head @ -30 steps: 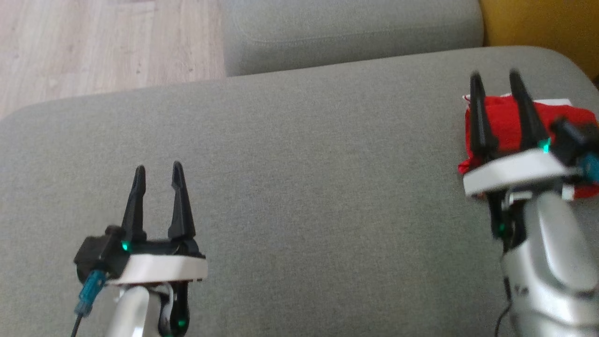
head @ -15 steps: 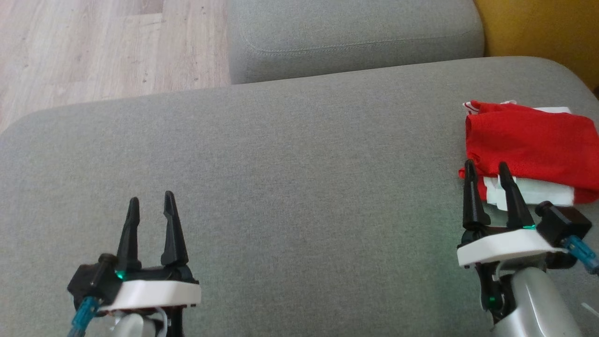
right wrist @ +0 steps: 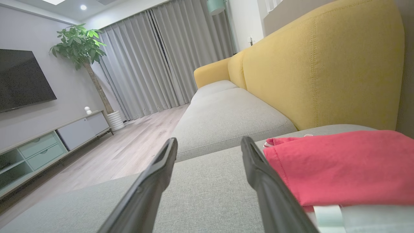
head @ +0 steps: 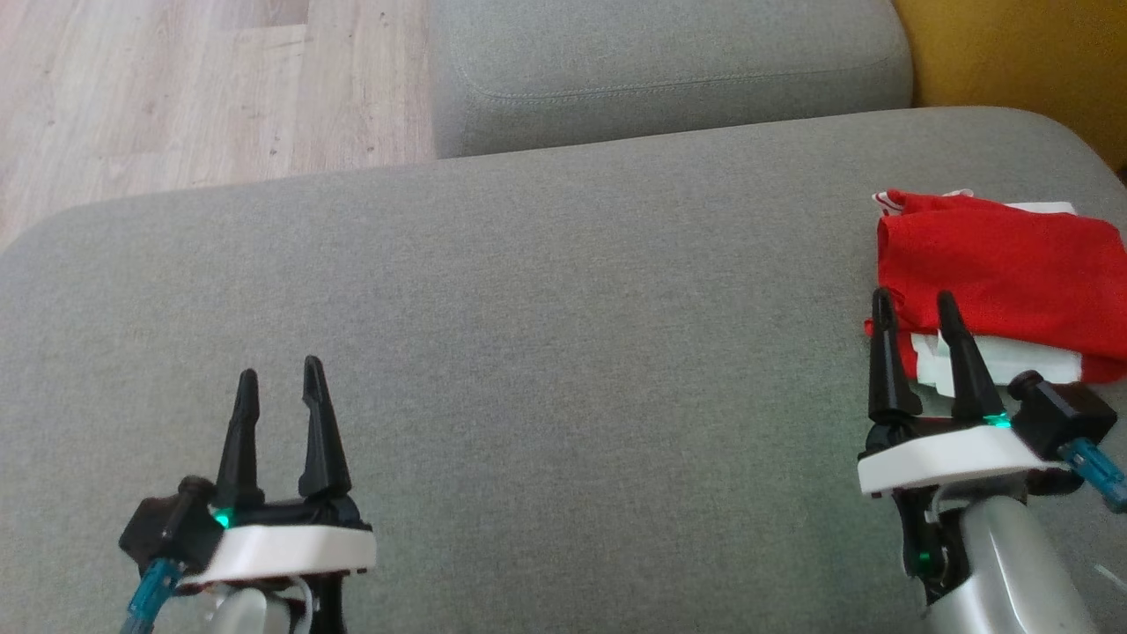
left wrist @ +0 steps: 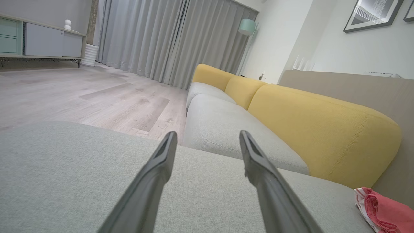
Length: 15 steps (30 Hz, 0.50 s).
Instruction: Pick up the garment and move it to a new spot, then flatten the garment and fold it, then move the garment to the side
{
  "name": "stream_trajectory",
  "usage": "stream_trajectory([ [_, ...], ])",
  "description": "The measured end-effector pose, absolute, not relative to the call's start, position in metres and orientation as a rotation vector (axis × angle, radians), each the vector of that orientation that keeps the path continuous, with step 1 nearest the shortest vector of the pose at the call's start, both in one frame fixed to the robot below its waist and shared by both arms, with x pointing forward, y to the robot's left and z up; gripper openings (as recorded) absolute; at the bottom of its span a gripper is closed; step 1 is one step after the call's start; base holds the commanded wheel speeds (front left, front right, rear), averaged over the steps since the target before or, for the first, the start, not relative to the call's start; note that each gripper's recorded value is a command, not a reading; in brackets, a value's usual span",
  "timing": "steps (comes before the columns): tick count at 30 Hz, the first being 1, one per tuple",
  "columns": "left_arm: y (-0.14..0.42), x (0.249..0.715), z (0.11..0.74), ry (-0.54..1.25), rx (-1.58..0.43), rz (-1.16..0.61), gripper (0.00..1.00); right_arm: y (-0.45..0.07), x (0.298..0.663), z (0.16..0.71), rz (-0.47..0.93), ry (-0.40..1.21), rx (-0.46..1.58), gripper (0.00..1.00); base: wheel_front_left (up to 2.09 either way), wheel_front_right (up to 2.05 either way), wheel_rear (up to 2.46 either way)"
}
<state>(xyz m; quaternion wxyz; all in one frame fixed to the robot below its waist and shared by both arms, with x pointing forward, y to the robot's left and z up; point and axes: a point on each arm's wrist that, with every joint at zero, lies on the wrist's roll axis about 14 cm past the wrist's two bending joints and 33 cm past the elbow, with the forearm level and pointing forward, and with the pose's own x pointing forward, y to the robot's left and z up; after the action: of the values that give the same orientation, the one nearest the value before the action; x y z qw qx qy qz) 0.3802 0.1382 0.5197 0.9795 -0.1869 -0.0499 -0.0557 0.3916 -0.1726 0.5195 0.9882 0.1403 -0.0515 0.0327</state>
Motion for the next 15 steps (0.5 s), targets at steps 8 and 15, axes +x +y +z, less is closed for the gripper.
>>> stream_trajectory([
  [8, 0.138, 0.381, 0.519, -0.099, -0.387, -0.116, 1.0, -0.17, 0.389, 0.514, 0.071, -0.087, 0.286, 1.0, 0.0, 0.0, 0.0],
  [15, 0.14, 0.366, 0.477, 0.031, -0.399, -0.087, 0.0, -0.171, 0.371, 0.469, 0.044, 0.05, 0.301, 0.0, 0.0, 0.0, 0.0],
])
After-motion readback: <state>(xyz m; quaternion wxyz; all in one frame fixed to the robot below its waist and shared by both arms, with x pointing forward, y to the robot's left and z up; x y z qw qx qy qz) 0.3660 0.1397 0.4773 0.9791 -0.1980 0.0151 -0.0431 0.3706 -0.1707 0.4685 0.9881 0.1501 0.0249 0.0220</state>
